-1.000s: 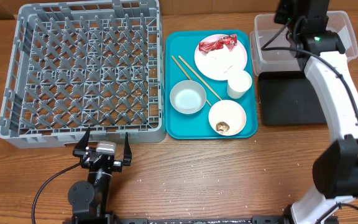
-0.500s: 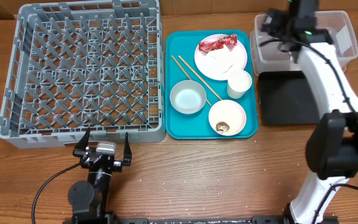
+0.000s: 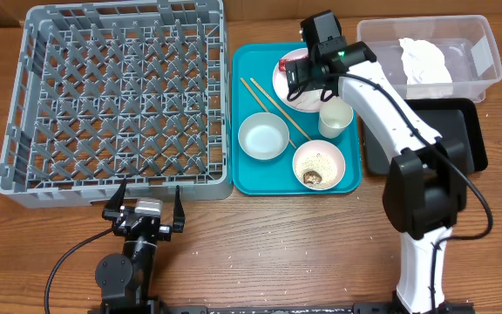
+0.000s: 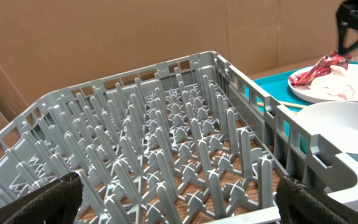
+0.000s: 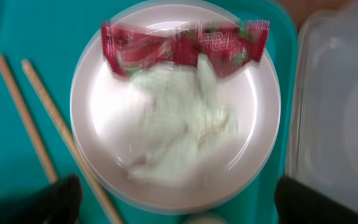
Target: Sort waste into correct bins and load items into the dishwasher
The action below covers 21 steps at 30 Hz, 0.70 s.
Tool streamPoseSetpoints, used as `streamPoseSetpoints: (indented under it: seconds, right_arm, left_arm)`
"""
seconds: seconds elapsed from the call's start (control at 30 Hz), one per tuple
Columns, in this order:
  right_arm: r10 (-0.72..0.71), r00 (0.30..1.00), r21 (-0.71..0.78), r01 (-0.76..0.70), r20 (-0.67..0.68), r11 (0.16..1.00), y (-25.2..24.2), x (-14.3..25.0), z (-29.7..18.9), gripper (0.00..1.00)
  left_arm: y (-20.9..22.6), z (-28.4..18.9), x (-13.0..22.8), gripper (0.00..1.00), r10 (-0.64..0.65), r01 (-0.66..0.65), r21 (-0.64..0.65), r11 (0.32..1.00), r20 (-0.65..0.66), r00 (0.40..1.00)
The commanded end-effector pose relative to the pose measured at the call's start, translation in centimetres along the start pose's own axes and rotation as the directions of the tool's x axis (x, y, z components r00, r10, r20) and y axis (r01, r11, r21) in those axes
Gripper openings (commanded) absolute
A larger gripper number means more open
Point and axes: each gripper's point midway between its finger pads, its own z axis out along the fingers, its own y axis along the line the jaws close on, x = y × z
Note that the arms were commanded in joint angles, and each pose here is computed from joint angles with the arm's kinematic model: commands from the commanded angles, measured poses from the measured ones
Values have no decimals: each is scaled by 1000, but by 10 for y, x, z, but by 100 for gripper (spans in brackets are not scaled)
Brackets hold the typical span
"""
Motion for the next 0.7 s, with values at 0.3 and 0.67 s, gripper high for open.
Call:
streamPoseSetpoints:
  seconds: [0.3, 0.67]
  right_arm:
    - [-71, 997, -100, 70, -9, 993, 4, -28, -84, 100]
    - [-150, 983, -85, 141, -107, 986, -7, -14, 40, 93]
  left_arm:
    - [-1, 0, 1, 100, 16, -16, 0, 1000, 2, 1000]
    - [-1, 0, 1, 100, 16, -16, 0, 1000, 2, 1000]
